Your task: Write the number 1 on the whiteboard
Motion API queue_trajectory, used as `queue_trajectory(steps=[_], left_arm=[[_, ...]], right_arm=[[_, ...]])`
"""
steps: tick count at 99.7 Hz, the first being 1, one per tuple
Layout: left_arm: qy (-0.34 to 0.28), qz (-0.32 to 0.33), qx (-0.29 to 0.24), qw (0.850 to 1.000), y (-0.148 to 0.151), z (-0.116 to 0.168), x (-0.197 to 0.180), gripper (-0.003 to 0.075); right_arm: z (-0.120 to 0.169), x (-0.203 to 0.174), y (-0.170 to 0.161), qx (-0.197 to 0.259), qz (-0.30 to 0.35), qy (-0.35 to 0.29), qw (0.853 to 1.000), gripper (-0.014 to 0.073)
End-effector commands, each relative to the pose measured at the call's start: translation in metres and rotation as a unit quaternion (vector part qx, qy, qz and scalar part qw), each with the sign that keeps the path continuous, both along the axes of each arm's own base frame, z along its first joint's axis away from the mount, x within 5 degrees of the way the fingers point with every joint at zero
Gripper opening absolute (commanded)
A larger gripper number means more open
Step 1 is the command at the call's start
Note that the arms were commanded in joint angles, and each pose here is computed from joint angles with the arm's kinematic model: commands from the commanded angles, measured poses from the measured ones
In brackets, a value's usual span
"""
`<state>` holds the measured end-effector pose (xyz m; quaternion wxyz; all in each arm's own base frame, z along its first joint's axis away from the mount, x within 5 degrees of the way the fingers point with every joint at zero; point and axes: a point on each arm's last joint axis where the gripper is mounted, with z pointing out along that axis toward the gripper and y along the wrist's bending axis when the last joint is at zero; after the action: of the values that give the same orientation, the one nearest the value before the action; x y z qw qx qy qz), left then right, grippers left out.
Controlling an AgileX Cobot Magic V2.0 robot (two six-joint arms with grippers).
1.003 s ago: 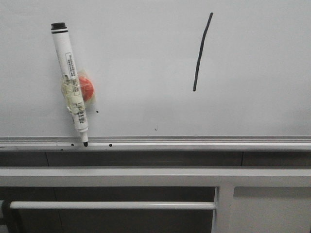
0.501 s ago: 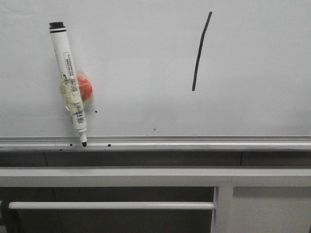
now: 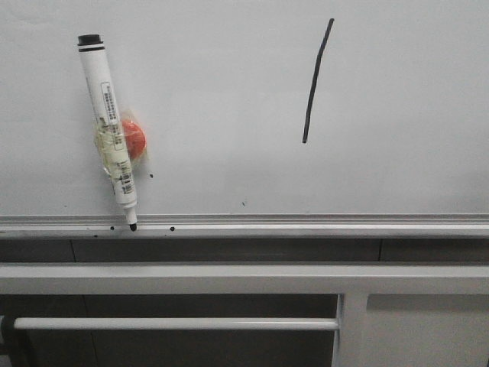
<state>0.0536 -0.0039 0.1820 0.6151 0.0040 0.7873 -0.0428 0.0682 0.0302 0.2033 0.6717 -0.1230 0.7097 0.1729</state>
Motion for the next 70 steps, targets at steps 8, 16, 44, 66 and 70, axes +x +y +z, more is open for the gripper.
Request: queue_trajectory(steps=[8,16,44,66,70], left_arm=[[-0.037,0.0,-0.026,0.999,-0.0009,0.0042,-0.0001,-0.002],[-0.037,0.0,-0.026,0.999,-0.0009,0.0042,-0.0001,-0.002],[-0.037,0.0,-0.026,0.999,-0.0009,0.0042,-0.0001,-0.002],[-0.037,0.0,-0.026,0.999,-0.0009,0.0042,-0.0001,-0.002],[-0.037,0.0,-0.026,0.999,-0.0009,0.0042,-0.0001,-0.002]], right_arm=[[-0.0021,0.001,-0.0016,0.003,-0.011,-0.02,1.0,-0.0064],[-0.0021,0.001,-0.0016,0.003,-0.011,-0.02,1.0,-0.0064],[-0.0021,0.001,-0.0016,0.003,-0.011,-0.02,1.0,-0.0064],[-0.0021,0.001,-0.0016,0.003,-0.011,-0.02,1.0,-0.0064],[-0.002,0.001,-0.0016,0.003,-0.011,-0.021,1.0,-0.0064]])
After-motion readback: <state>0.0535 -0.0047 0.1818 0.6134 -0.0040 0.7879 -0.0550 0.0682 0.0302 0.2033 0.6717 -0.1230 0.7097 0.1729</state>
